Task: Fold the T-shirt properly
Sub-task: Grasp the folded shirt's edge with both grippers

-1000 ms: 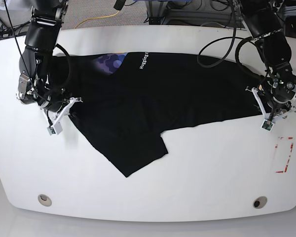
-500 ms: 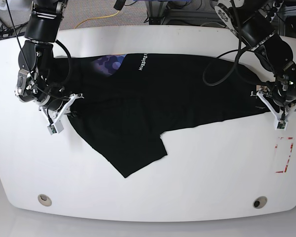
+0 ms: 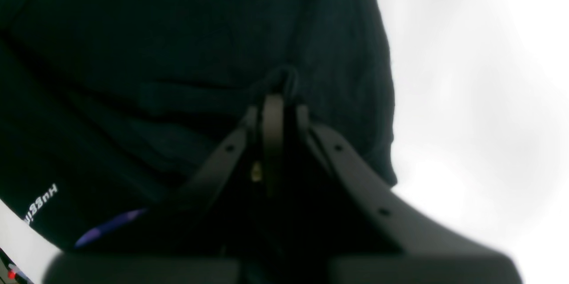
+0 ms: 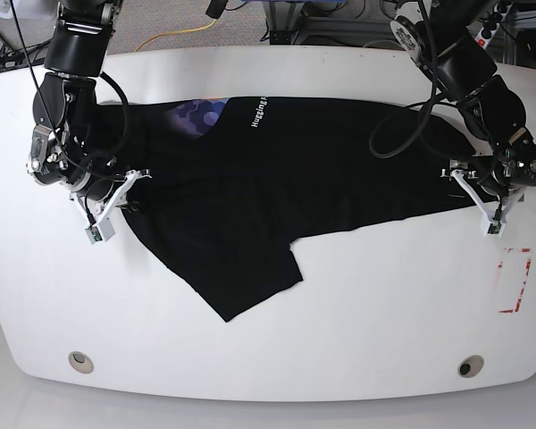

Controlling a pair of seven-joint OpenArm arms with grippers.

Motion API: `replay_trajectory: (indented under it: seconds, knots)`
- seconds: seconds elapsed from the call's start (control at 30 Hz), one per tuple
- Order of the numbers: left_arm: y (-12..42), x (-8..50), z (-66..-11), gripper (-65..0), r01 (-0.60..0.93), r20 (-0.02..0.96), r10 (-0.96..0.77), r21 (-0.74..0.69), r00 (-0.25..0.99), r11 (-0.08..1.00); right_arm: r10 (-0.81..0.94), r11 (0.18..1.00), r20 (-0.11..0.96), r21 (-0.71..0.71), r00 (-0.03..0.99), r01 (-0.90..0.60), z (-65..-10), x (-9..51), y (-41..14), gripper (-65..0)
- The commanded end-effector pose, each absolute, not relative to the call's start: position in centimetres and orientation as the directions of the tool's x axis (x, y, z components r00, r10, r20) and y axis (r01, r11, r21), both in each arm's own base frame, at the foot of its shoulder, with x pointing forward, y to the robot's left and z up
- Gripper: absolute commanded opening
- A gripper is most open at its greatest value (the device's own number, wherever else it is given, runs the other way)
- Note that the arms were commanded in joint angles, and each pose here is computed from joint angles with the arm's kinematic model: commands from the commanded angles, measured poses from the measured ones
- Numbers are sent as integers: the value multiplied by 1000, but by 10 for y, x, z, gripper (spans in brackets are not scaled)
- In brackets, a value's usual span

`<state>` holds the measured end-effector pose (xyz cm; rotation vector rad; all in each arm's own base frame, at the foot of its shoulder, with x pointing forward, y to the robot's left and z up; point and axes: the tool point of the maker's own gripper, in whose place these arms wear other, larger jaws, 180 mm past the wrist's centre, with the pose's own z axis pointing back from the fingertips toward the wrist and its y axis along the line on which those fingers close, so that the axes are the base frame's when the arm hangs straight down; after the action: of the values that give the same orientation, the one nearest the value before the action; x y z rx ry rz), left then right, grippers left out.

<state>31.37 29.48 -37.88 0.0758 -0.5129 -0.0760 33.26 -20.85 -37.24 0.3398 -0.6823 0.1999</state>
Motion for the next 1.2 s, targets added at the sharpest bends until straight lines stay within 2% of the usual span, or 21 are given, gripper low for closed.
replay_trajectory:
  seconds: [0.0,0.4,0.6,0.77,0.83,0.97,1.0,1.17]
  knots:
    - [301,331,-362,-206,44,534,-92,101,841,994,69,926,693,223,718,-305,-354,344,-213,-650]
    - [295,338,-381,-214,29,506,-26,3,862,1000,54,919,695,246,717,-308,-357,344,-203,-650]
    - [292,339,-382,-346,32,507,-27,-1,862,999,52,919,695,247,718,-306,-357,344,-203,-650]
    - [294,338,-382,-421,30,503,-28,3,864,1000,52,919,695,247,718,-306,-357,344,-203,-650]
    - [294,337,-383,-478,29,501,-26,2,865,1000,53,920,695,246,718,-306,-357,344,-203,-650]
    - [296,338,-382,-633,23,507,-21,2,862,1000,53,920,695,246,718,-306,-357,344,-203,-650]
    - [296,338,-382,-650,23,507,-21,2,862,1000,53,920,695,246,718,-306,-357,344,-203,-650]
    - [297,339,-378,-650,22,515,-22,7,857,1000,52,920,695,246,717,-305,-356,345,-203,-650]
